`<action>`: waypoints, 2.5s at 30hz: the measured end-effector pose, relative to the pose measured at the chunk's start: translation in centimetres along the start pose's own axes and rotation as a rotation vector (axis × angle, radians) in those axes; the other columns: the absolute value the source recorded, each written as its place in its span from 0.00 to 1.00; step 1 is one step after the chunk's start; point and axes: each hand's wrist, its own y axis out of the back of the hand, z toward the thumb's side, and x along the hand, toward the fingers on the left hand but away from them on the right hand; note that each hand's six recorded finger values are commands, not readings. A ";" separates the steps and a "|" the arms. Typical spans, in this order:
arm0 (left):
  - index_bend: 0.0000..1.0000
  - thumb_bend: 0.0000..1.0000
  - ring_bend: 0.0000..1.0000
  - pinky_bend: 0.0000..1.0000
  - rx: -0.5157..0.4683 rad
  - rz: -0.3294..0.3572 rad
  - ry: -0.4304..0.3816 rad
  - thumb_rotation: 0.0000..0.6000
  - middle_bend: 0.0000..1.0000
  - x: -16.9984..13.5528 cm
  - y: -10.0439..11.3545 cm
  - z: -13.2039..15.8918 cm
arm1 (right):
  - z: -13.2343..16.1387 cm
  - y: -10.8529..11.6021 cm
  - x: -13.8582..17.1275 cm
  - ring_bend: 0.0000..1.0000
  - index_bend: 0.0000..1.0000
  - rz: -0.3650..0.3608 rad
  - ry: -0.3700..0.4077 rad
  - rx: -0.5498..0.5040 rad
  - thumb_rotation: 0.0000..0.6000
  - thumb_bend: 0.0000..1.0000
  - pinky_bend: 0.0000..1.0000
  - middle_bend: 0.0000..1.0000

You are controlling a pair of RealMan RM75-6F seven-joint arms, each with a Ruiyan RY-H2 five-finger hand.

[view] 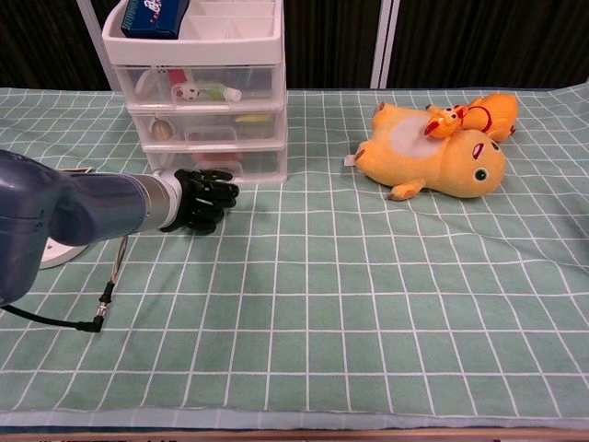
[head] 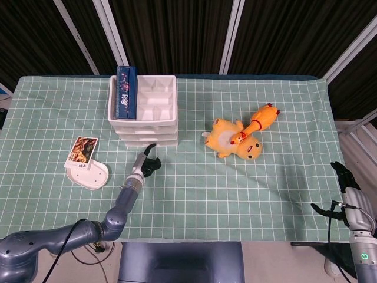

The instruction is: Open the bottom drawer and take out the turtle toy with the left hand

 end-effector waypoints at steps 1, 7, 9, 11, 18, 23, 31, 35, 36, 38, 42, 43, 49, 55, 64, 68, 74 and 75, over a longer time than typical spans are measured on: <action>0.10 0.67 0.97 1.00 0.000 -0.001 -0.001 1.00 0.93 0.1 -0.1 0.0 | 0.0 0.0 0.0 0.00 0.00 0.000 -0.001 0.000 1.00 0.13 0.18 0.00; 0.12 0.67 0.97 1.00 -0.008 -0.003 -0.012 1.00 0.93 0.4 -0.3 0.2 | 0.0 0.0 0.0 0.00 0.00 0.002 -0.003 -0.002 1.00 0.13 0.18 0.00; 0.12 0.67 0.97 1.00 -0.010 -0.003 -0.015 1.00 0.93 0.5 -0.4 0.3 | 0.0 0.0 0.0 0.00 0.00 0.002 -0.005 -0.003 1.00 0.13 0.18 0.00; 0.12 0.67 0.97 1.00 -0.009 -0.005 -0.019 1.00 0.93 0.6 -0.5 0.3 | 0.0 -0.1 0.0 0.00 0.00 0.004 -0.006 -0.004 1.00 0.13 0.18 0.00; 0.15 0.67 0.97 1.00 -0.004 -0.015 -0.025 1.00 0.93 0.9 -0.9 0.3 | -0.1 -0.1 -0.1 0.00 0.00 0.006 -0.010 -0.007 1.00 0.13 0.18 0.00; 0.20 0.67 0.97 1.00 0.012 -0.027 -0.031 1.00 0.93 1.0 -1.3 0.4 | -0.1 -0.1 0.0 0.00 0.00 0.006 -0.013 -0.007 1.00 0.13 0.18 0.00; 0.24 0.68 0.97 1.00 0.016 -0.037 -0.035 1.00 0.93 0.5 -1.5 0.4 | -0.1 -0.1 -0.1 0.00 0.00 0.005 -0.014 -0.007 1.00 0.13 0.18 0.00; 0.25 0.68 0.97 1.00 0.026 -0.051 -0.032 1.00 0.94 -0.2 -1.8 -0.1 | -0.1 -0.1 -0.1 0.00 0.00 0.005 -0.014 -0.005 1.00 0.13 0.18 0.00; 0.25 0.68 0.97 1.00 0.029 -0.054 -0.030 1.00 0.94 -0.4 -1.8 -0.2 | -0.1 -0.1 -0.1 0.00 0.00 0.004 -0.014 -0.004 1.00 0.13 0.18 0.00; 0.25 0.68 0.97 1.00 0.036 -0.062 -0.024 1.00 0.94 -0.9 -2.0 -0.6 | -0.1 -0.1 -0.1 0.00 0.00 0.003 -0.013 -0.001 1.00 0.13 0.18 0.00; 0.25 0.68 0.97 1.00 0.055 -0.076 -0.016 1.00 0.94 -1.8 -2.2 -1.3 | -0.1 -0.1 -0.1 0.00 0.00 0.002 -0.014 0.001 1.00 0.13 0.18 0.00; 0.25 0.68 0.97 1.00 0.061 -0.078 -0.017 1.00 0.94 -2.0 -2.2 -1.4 | -0.1 -0.1 0.0 0.00 0.00 0.002 -0.015 0.002 1.00 0.13 0.18 0.00; 0.20 0.68 0.97 1.00 0.101 -0.086 -0.030 1.00 0.93 -3.1 -1.9 -1.8 | -0.1 -0.1 -0.1 0.00 0.00 0.001 -0.016 0.003 1.00 0.13 0.18 0.00; 0.18 0.68 0.97 1.00 0.176 -0.095 -0.052 1.00 0.94 -4.1 -1.3 -2.1 | -0.1 -0.1 0.0 0.00 0.00 0.001 -0.016 0.003 1.00 0.13 0.18 0.00; 0.18 0.68 0.97 1.00 0.406 -0.060 -0.178 1.00 0.95 -5.3 -0.4 -0.6 | -0.1 -0.1 0.0 0.00 0.00 0.001 -0.016 0.001 1.00 0.13 0.18 0.00; 0.17 0.68 0.98 1.00 0.543 -0.006 -0.263 1.00 0.95 -5.8 0.2 0.9 | -0.1 -0.1 0.0 0.00 0.00 0.001 -0.016 0.002 1.00 0.13 0.18 0.00; 0.17 0.68 0.98 1.00 0.621 0.055 -0.300 1.00 0.95 -5.9 1.3 2.1 | -0.1 -0.1 0.0 0.00 0.00 0.003 -0.018 -0.002 1.00 0.13 0.18 0.00; 0.17 0.68 0.98 1.00 0.626 0.060 -0.296 1.00 0.95 -5.9 1.5 2.1 | -0.1 -0.1 0.0 0.00 0.00 0.004 -0.018 -0.002 1.00 0.13 0.18 0.00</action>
